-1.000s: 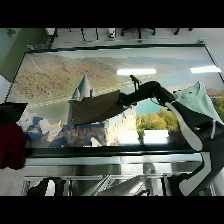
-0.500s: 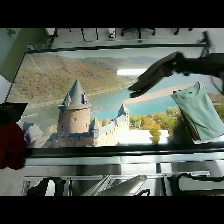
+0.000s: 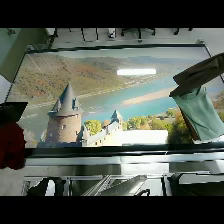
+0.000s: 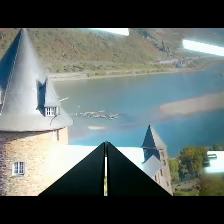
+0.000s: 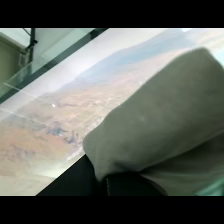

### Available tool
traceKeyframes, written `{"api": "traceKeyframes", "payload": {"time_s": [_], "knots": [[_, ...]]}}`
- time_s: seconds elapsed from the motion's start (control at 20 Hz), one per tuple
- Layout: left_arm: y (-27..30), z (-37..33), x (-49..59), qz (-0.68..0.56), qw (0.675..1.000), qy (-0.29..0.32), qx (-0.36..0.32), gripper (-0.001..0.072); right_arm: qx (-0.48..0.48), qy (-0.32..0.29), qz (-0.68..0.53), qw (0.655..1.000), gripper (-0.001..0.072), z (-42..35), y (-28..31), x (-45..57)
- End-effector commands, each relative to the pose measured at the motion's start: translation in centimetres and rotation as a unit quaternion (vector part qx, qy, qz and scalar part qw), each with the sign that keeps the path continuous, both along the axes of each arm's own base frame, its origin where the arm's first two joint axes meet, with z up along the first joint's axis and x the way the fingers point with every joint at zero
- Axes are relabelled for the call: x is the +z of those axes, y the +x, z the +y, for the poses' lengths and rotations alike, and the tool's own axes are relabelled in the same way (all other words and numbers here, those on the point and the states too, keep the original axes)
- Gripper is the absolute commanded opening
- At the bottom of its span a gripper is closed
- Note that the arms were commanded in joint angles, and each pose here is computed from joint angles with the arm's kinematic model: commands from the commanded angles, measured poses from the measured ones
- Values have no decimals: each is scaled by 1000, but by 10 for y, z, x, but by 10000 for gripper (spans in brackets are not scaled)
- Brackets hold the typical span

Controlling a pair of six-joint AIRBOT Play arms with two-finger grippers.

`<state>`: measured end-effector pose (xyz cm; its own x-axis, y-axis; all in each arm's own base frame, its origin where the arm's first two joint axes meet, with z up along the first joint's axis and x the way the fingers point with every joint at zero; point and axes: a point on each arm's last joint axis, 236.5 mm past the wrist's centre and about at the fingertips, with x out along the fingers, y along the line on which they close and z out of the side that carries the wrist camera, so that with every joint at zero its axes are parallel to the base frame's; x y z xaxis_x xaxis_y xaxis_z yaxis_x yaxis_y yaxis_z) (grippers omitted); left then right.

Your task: Fold the shirts.

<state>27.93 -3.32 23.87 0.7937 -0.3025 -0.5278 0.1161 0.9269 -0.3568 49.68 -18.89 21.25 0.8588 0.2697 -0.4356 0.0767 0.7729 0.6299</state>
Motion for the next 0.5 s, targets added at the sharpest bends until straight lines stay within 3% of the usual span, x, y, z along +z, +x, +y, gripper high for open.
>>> {"api": "traceKeyframes", "payload": {"time_s": [0.0, 0.2, 0.45], "knots": [[1, 1, 1, 0, 1000, -7, 6, 17, -5, -25, -3, 1000, 16, -29, -7, -4], [1, 1, 1, 4, 1000, -16, 11, 18, -23, -50, -25, 998, 16, -42, -1, 2], [0, 0, 1, 8, 1000, -25, 17, 18, -16, -28, -3, 999, 15, -33, -22, 11]]}}
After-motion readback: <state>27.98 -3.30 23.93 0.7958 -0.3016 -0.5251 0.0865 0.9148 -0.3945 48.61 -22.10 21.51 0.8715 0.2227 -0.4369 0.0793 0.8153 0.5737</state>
